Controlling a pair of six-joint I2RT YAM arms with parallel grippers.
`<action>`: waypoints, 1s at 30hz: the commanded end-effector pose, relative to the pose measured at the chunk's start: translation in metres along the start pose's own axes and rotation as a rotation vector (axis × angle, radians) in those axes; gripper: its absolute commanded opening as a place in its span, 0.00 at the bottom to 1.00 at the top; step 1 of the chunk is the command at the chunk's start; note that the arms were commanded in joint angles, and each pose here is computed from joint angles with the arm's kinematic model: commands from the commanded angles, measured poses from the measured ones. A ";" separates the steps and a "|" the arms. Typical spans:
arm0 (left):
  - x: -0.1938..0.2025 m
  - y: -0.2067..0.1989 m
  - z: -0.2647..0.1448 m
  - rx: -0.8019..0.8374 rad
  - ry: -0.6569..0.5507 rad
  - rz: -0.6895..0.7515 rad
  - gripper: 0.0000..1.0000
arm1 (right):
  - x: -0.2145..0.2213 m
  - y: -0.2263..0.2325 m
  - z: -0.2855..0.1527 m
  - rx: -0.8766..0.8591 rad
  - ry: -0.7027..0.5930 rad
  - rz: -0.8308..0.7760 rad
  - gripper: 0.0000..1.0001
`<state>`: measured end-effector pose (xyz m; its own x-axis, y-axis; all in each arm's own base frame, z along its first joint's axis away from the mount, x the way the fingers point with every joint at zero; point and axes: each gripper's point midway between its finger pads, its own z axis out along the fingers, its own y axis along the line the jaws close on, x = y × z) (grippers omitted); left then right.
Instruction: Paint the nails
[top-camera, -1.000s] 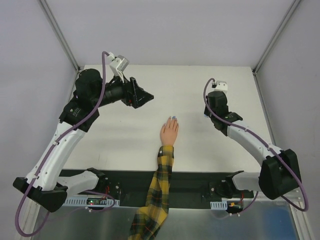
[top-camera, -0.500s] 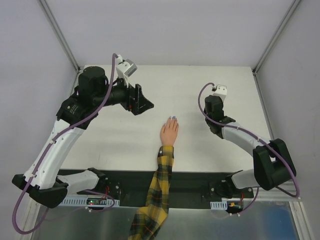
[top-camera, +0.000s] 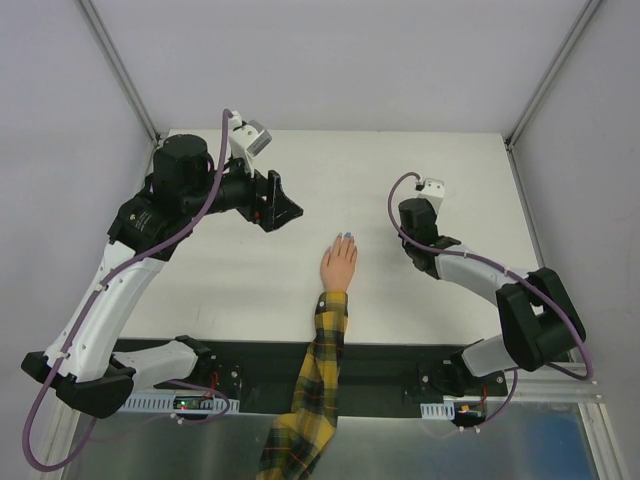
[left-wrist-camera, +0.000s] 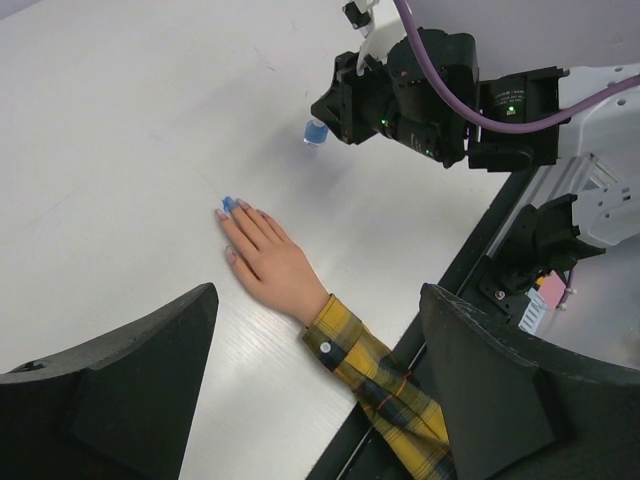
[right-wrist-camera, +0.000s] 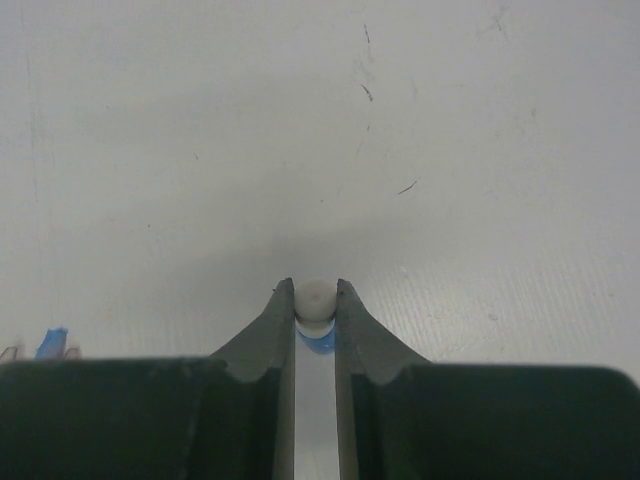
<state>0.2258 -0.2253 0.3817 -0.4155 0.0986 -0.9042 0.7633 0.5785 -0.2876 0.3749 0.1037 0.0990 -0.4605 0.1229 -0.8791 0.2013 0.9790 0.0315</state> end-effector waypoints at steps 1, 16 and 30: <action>-0.015 -0.002 -0.009 -0.015 -0.048 0.037 0.81 | 0.006 0.005 -0.003 0.010 -0.006 0.014 0.01; -0.012 -0.002 -0.013 -0.021 -0.051 0.052 0.82 | 0.026 0.012 0.000 0.013 0.036 -0.021 0.10; -0.011 -0.004 -0.011 -0.004 -0.043 0.047 0.82 | 0.018 0.020 -0.003 -0.016 0.024 -0.050 0.39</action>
<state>0.2260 -0.2224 0.3836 -0.3987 0.1010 -0.9115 0.7633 0.5875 -0.2687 0.3615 0.1203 0.0749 -0.5099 0.0774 -0.8567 0.1740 0.9846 -0.0146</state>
